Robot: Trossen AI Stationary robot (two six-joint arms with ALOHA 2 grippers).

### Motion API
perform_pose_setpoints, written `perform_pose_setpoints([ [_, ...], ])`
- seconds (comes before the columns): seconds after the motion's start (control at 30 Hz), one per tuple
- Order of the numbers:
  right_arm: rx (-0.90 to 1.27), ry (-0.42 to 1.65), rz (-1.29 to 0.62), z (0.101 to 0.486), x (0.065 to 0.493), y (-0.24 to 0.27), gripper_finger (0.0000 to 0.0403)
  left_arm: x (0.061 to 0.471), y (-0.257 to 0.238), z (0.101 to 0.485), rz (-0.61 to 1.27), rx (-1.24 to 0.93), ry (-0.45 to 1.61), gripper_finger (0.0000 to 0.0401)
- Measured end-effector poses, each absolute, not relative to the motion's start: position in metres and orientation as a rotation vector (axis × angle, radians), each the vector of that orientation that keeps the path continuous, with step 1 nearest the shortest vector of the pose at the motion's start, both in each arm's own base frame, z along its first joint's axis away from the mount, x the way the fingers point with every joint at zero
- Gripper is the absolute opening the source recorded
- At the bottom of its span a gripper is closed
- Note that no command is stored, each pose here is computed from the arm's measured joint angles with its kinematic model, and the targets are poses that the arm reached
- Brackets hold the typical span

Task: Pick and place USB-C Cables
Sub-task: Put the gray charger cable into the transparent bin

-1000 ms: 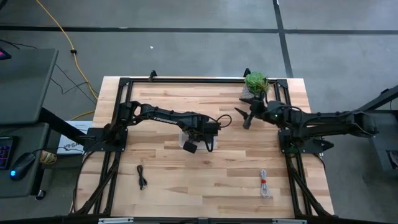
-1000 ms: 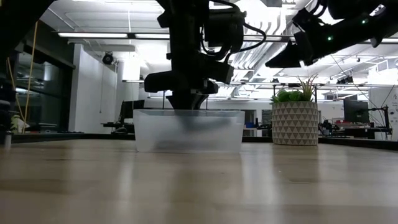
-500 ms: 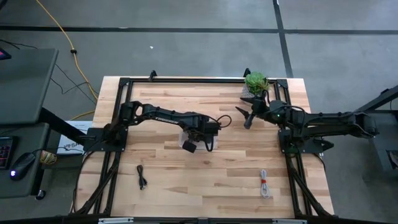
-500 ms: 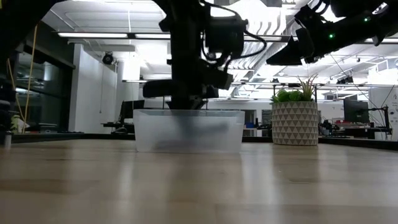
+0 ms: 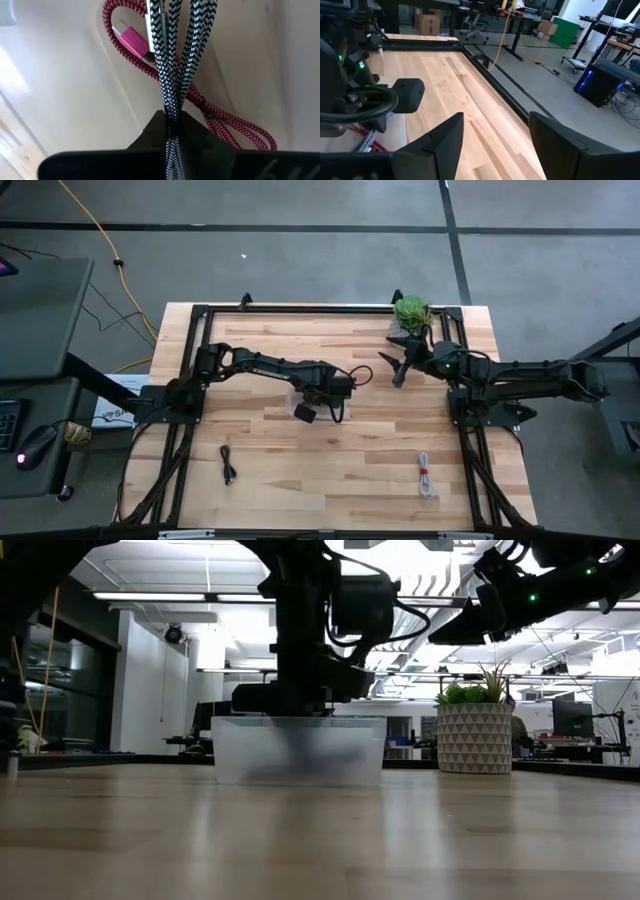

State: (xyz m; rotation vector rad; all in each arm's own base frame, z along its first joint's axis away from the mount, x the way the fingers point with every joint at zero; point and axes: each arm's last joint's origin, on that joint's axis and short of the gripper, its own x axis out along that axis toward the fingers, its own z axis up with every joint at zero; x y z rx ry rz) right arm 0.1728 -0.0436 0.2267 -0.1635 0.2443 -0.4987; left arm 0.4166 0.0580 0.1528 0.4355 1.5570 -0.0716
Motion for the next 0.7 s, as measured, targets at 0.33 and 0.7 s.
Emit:
perform_pose_setpoints([
  [0.33,-0.163,0.245,-0.495,0.2266,0.1729,-0.0435,0.0216,0.4165,0.0583,0.1529,-0.069,0.44,1.559,0.0041],
  [0.7,-0.163,0.246,-0.495,0.2264,0.1728,-0.0435,0.0216,0.4164,0.0579,0.1528,-0.081,0.44,1.558,0.0077],
])
